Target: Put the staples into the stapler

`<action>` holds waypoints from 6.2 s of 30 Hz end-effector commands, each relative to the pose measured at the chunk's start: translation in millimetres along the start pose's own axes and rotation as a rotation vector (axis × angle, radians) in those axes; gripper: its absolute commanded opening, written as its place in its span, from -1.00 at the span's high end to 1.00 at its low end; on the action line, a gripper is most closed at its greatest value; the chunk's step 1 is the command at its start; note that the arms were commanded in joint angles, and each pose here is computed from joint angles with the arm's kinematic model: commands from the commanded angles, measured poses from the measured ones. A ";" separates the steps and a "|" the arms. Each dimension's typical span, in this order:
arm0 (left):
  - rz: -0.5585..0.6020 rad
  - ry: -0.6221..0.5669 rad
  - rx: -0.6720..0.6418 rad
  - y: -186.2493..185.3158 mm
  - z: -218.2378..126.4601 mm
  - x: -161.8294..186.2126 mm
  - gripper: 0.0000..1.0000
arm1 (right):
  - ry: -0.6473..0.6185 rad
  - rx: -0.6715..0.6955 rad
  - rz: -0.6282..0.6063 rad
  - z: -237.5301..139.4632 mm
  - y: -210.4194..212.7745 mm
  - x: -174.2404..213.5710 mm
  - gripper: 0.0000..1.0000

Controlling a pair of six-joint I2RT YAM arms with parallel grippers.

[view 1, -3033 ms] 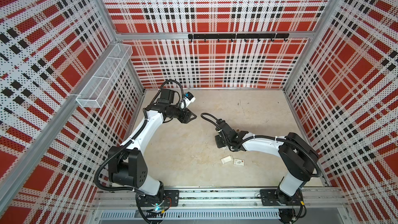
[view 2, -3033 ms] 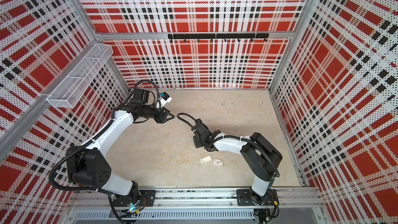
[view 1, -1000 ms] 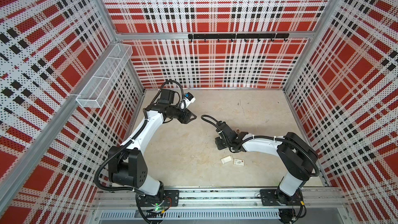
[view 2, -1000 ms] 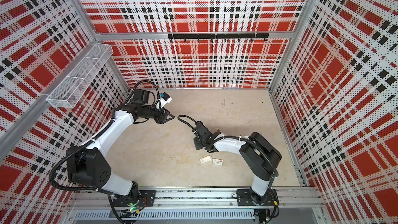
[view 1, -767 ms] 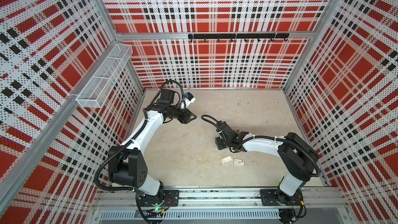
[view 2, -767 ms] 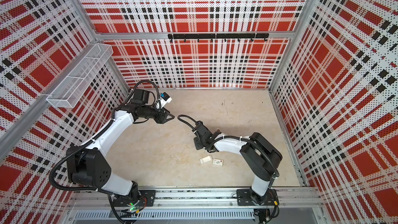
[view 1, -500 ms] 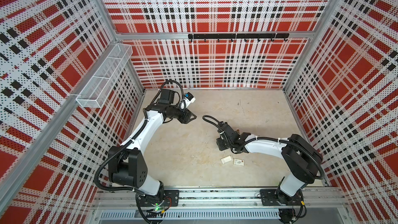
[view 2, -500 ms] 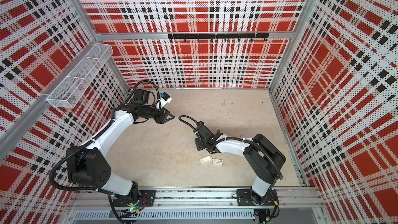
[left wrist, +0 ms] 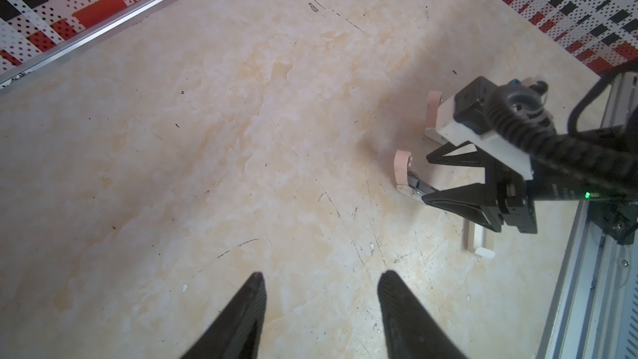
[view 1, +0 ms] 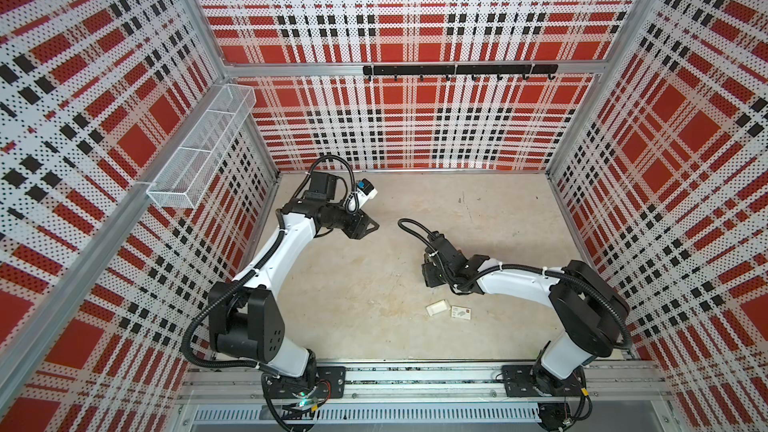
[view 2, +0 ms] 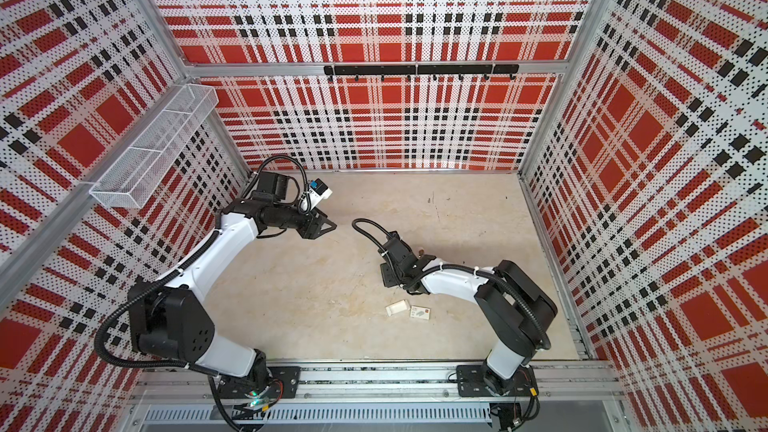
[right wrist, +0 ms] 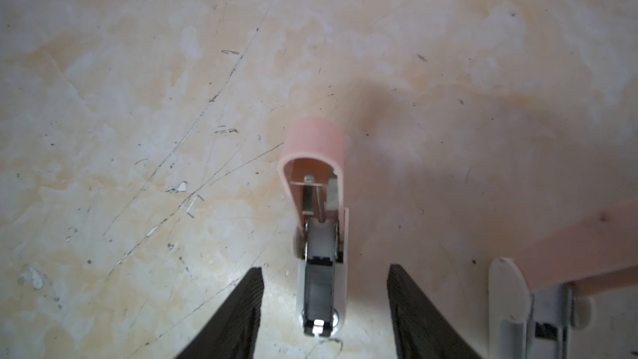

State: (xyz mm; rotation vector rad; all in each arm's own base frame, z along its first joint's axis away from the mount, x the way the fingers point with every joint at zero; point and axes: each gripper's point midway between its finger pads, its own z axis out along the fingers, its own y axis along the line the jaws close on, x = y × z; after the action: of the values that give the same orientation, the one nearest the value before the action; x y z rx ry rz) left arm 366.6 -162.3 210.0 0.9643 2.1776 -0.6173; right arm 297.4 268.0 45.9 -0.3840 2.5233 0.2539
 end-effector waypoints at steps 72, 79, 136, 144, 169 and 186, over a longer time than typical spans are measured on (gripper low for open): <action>0.230 0.223 0.299 -22.4 18.3 40.7 -0.25 | 0.124 -0.468 0.173 -56.2 59.3 12.8 0.44; 0.260 0.284 0.375 -32.5 49.8 45.5 -0.17 | 0.157 -0.534 0.264 -40.8 66.8 25.4 0.56; 0.238 0.205 0.211 -8.7 34.2 63.9 -0.17 | 0.226 -0.692 0.282 -1.2 70.4 9.0 0.67; 0.214 0.184 0.238 -5.5 44.1 59.6 -0.21 | 0.255 -0.733 0.253 1.5 94.6 17.3 0.62; 0.251 0.244 0.217 -10.6 54.4 79.0 -0.21 | 0.258 -0.631 0.254 38.3 70.7 4.7 0.63; 0.396 0.336 0.259 -42.1 70.3 111.5 -0.29 | 0.210 -0.594 0.302 -13.6 48.2 9.7 0.40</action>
State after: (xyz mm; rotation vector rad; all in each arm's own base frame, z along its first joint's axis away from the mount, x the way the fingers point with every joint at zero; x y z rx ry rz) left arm 305.3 -178.3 89.1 1.6227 2.1786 -0.6445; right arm 258.6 313.5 47.4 -0.2850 2.7026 1.1780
